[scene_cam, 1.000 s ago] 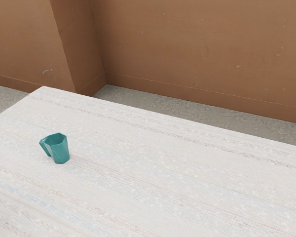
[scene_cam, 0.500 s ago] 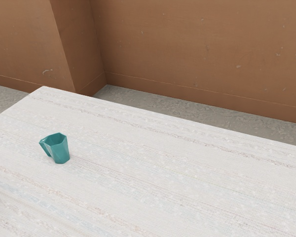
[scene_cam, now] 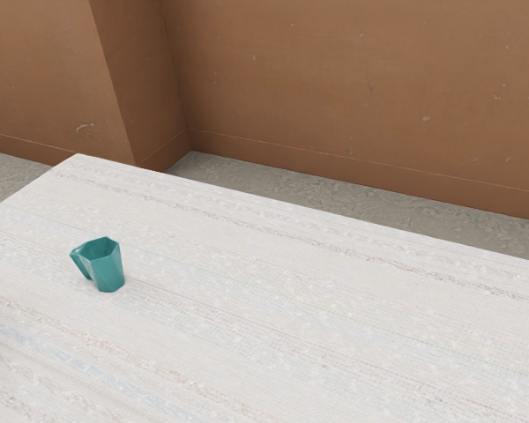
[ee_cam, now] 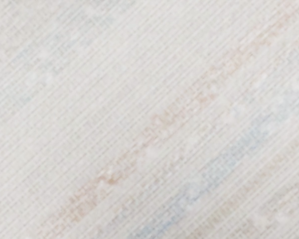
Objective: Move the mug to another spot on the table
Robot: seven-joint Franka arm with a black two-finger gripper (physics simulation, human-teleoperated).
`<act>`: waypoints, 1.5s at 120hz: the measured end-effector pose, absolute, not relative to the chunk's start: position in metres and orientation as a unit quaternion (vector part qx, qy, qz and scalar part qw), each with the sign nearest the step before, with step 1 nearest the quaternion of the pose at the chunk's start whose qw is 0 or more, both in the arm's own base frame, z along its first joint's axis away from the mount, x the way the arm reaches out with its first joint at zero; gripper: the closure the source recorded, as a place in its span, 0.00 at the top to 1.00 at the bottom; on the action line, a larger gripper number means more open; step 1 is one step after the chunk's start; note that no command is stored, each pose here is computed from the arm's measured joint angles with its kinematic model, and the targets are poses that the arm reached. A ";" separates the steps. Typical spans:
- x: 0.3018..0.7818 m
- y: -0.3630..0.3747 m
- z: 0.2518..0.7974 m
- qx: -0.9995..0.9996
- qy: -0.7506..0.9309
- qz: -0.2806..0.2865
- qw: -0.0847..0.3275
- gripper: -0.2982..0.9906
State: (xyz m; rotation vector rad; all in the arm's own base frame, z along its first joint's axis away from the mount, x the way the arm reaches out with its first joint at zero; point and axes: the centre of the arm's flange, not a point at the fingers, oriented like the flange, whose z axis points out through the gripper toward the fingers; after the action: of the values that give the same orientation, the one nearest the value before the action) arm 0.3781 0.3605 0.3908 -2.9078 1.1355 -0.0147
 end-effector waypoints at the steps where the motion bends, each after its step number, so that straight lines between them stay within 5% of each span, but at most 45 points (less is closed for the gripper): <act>1: 0.379 0.361 0.390 -0.931 0.366 -0.005 0.009 0.77; 94: 0.482 0.304 0.340 -0.822 0.564 -0.009 -0.080 0.77; 180: 0.548 0.300 0.299 -0.783 0.614 -0.026 -0.098 0.77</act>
State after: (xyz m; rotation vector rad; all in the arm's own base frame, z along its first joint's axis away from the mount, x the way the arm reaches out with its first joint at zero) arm 0.5480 0.2996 0.2988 -2.6266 2.0591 -0.0859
